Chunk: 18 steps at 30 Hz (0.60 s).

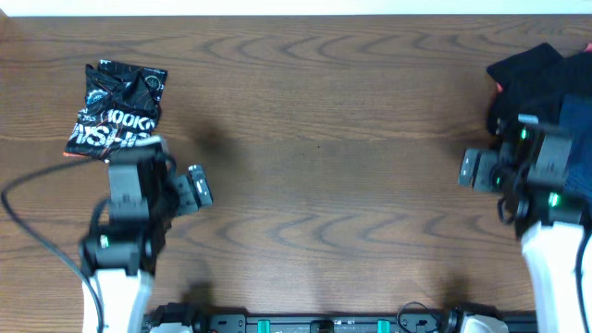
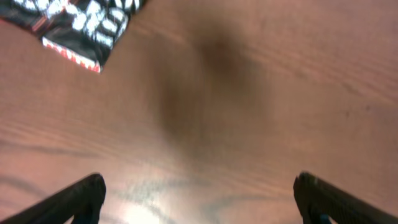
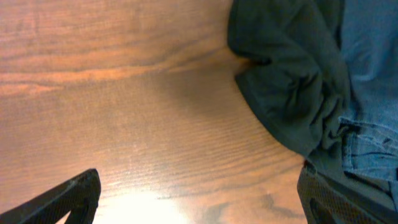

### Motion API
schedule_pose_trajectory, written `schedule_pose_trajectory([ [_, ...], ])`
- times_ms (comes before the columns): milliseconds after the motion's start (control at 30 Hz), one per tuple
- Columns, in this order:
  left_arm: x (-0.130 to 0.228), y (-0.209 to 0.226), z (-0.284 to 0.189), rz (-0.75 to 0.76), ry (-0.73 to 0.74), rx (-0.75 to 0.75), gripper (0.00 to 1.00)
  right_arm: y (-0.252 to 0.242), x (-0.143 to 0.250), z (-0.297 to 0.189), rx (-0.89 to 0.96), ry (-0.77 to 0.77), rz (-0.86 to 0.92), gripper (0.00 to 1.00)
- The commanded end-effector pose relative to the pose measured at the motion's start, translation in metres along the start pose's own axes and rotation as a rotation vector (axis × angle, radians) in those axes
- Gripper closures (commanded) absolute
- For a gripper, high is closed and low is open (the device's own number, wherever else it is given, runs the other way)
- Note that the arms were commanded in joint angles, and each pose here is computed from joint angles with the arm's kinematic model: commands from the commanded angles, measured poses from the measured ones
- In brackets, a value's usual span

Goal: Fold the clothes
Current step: 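Reach the right gripper into the clothes pile and grasp the blue denim shirt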

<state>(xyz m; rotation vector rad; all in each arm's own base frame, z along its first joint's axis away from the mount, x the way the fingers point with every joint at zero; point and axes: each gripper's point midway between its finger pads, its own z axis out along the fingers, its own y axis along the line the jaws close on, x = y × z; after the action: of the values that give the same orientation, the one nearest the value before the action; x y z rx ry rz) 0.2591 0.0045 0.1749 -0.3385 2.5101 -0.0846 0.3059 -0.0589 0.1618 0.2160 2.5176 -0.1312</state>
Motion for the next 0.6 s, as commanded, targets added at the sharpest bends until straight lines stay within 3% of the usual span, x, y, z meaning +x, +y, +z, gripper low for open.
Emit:
schedule_pose_trajectory([
  [0,-0.015,-0.005,-0.002,-0.002,0.037,-0.008,0.02,-0.004,-0.03,-0.002,0.011,-0.02,0.019,0.01],
  [133,-0.014,-0.005,0.008,-0.001,0.086,-0.021,0.02,-0.039,-0.05,0.014,0.185,-0.047,0.043,0.01],
  [333,-0.013,-0.005,0.01,-0.001,0.092,-0.022,0.02,-0.115,-0.03,0.044,0.415,0.032,0.263,0.01],
  [567,-0.013,-0.005,0.01,-0.001,0.092,-0.022,0.02,-0.178,0.002,0.084,0.503,0.112,0.406,0.13],
])
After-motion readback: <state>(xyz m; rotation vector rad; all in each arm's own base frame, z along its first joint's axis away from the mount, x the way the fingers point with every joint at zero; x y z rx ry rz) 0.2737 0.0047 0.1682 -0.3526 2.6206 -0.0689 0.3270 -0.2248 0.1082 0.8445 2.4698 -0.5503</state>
